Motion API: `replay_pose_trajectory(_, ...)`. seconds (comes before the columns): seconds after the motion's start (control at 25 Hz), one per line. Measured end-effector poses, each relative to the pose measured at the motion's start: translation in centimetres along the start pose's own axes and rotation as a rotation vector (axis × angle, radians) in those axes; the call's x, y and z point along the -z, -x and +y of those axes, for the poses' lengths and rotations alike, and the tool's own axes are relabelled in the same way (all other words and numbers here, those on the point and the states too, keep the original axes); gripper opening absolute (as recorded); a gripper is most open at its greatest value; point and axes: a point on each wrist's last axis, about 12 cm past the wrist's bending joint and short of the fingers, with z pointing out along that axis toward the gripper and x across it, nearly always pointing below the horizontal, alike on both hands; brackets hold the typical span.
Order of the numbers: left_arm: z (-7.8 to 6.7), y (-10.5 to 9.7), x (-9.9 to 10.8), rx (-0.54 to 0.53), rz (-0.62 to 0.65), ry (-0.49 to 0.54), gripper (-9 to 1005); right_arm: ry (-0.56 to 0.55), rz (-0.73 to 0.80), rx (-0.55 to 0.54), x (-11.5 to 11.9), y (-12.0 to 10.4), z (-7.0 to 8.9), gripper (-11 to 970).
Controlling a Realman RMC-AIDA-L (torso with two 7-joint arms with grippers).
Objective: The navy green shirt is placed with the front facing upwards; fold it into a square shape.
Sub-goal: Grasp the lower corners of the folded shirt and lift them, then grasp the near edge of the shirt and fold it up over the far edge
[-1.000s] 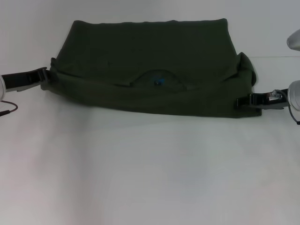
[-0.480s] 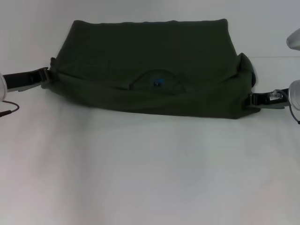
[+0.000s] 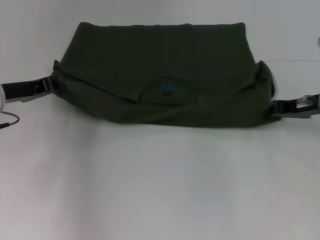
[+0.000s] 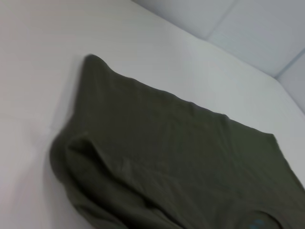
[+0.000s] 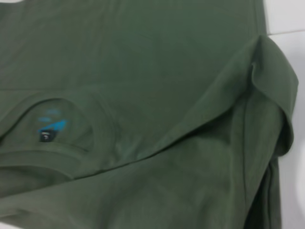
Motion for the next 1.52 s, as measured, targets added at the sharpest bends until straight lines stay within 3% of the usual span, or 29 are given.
replay_pose_trajectory(0.24,-0.1,-0.3,2.8,0.004,0.118,-0.069,1,0.071,0.04,-0.007,4.9,-0.6,-1.6,35)
replay_pose_trajectory(0.28,0.1,-0.6,4.5,0.013,0.206,-0.094,1,0.078,0.051,-0.005,5.8,-0.9,-2.0,35)
replay_pose_trajectory(0.44,0.1,-1.4,6.1,0.015,0.309,-0.134,1,0.106,0.094,-0.026,7.6,-2.4,-3.6,35)
replay_pose_trajectory(0.68,0.3,-3.0,7.7,0.007,0.448,-0.136,0,0.118,0.181,-0.041,8.3,-4.8,-4.7,36)
replay_pose_trajectory(1.16,0.4,-6.8,10.4,0.015,0.581,-0.213,0,0.212,0.379,-0.032,8.9,-8.6,-4.4,37)
replay_pose_trajectory(1.52,-0.2,-7.8,11.2,-0.01,0.641,-0.294,0,0.292,0.416,-0.039,9.4,-10.0,-4.1,38)
